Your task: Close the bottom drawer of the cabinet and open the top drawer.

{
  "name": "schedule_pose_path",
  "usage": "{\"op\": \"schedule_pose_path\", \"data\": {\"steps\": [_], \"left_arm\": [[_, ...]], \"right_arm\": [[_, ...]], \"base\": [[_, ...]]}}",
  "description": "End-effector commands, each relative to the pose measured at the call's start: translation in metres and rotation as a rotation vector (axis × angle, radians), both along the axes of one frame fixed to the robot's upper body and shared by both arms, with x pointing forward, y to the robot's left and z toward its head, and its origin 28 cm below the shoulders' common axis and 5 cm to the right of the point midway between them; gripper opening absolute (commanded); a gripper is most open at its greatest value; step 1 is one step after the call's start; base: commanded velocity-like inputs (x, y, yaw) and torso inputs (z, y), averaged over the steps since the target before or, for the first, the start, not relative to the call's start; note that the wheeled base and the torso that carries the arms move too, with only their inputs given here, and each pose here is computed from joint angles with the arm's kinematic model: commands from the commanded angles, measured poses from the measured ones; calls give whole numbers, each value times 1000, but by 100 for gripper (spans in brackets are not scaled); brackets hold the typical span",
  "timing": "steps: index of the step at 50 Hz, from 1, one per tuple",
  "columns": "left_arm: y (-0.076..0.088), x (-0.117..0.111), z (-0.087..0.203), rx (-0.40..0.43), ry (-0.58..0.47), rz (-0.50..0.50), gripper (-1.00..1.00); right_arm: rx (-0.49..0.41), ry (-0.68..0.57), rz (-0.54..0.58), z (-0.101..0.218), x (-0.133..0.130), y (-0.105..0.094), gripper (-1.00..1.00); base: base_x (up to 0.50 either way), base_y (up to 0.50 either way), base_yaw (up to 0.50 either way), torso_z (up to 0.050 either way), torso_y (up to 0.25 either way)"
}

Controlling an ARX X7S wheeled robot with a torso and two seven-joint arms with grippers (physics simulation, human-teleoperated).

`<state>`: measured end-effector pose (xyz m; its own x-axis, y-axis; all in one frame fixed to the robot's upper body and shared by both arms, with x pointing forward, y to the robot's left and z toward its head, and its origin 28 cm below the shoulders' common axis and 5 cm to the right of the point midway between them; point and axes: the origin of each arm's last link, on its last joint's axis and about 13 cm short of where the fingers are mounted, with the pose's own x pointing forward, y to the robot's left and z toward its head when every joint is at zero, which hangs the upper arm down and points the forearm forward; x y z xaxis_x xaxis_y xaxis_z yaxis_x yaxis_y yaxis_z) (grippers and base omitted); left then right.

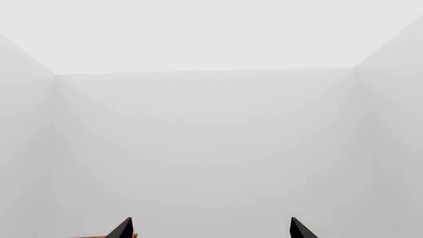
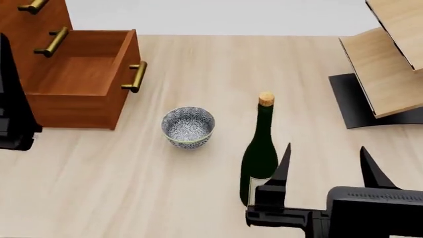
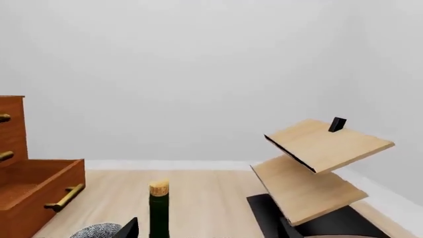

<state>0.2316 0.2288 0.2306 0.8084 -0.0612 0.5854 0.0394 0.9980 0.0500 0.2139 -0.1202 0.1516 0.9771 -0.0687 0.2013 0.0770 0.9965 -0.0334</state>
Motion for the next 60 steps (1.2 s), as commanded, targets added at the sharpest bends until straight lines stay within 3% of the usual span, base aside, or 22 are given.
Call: {"op": "schedule_pose_path", "data": {"steps": [1,50,60], "left_arm": [[0,-2,7,-16,-3,-7,100],[-3,-5,8,2,-36,-8,100],[-4,-5,7,4,-30,-6,100]], "right_arm": [[-14,10,17,0,-2,2,100],[-1,6,33,-2,-3,2,100],[8,3,32,-5,-4,1,100]], "base": [[0,500,0,0,0],[0,500,0,0,0],[0,-5,0,0,0]]}}
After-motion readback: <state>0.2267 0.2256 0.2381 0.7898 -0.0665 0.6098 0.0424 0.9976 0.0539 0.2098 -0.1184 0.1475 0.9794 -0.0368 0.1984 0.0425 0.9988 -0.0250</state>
